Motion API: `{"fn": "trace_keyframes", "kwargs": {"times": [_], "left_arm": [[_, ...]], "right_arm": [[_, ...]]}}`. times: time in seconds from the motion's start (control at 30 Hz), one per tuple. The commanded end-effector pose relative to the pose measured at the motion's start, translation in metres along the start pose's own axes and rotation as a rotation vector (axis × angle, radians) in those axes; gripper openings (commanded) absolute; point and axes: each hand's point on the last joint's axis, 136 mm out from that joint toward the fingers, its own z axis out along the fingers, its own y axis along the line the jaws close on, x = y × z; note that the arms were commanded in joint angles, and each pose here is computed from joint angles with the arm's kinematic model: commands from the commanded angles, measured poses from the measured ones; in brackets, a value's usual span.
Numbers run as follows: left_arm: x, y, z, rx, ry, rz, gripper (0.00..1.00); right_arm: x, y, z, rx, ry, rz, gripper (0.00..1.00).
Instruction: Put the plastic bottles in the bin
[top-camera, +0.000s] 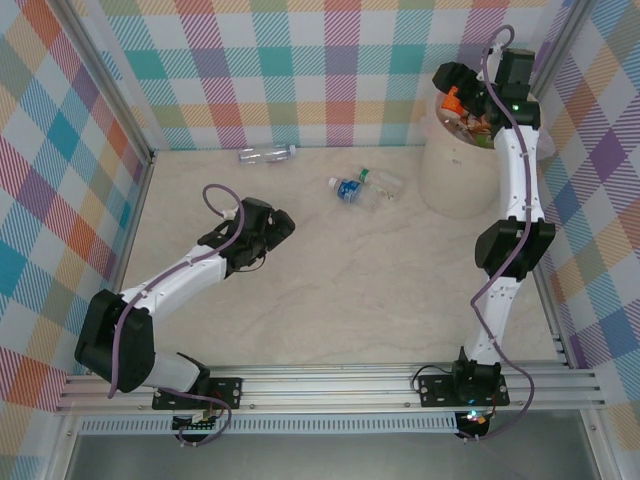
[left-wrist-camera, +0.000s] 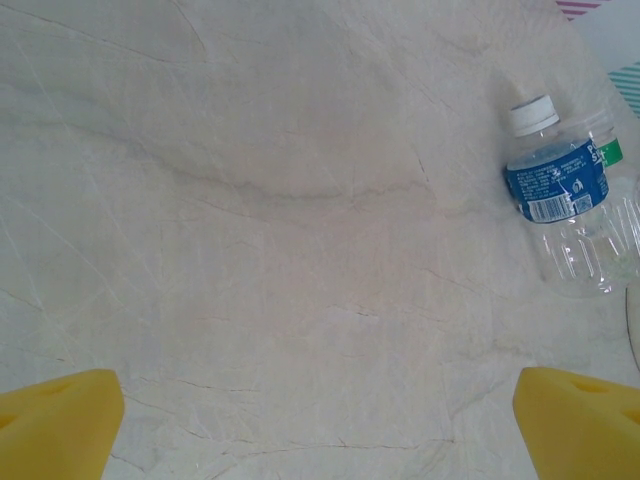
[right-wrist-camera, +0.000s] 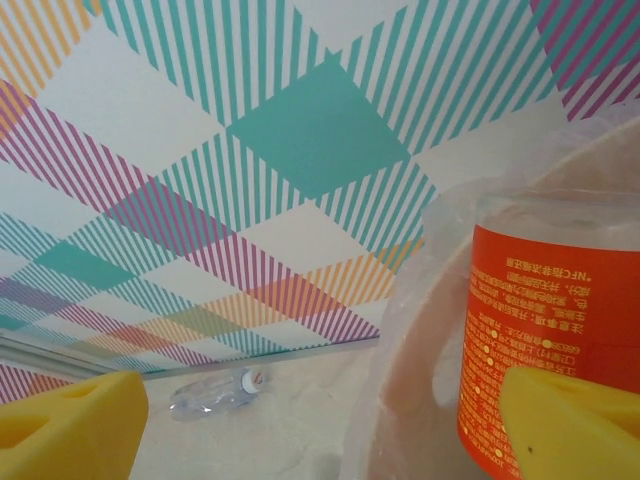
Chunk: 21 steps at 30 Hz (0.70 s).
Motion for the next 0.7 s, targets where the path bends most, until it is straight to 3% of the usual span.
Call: {"fn": "trace_keyframes", "kwargs": {"times": [0.0,0.23,0.43,0.67], "left_arm": [[-0.001,0.012,0.006,-0.050,0.004,0.012,1.00],[-0.001,0.010,0.008,-0.052,0.011,0.015,1.00],[0.001,0.009,0.010,-0.049,0.021,0.013,1.00],[0.002,0.009,0.004,-0.026,0.020,0.009,1.00]], "right_arm": [[0.020,-0.041,0.024,0.111,0.043,0.070,0.91],[0.015,-0.050,0.017,0.187,0.023,0.072,0.91],[-0.006,-0.011,-0.010,0.100,-0.022,0.018,0.92],[0.002,0.022,-0.045,0.056,-0.005,-0.033,0.97]]}}
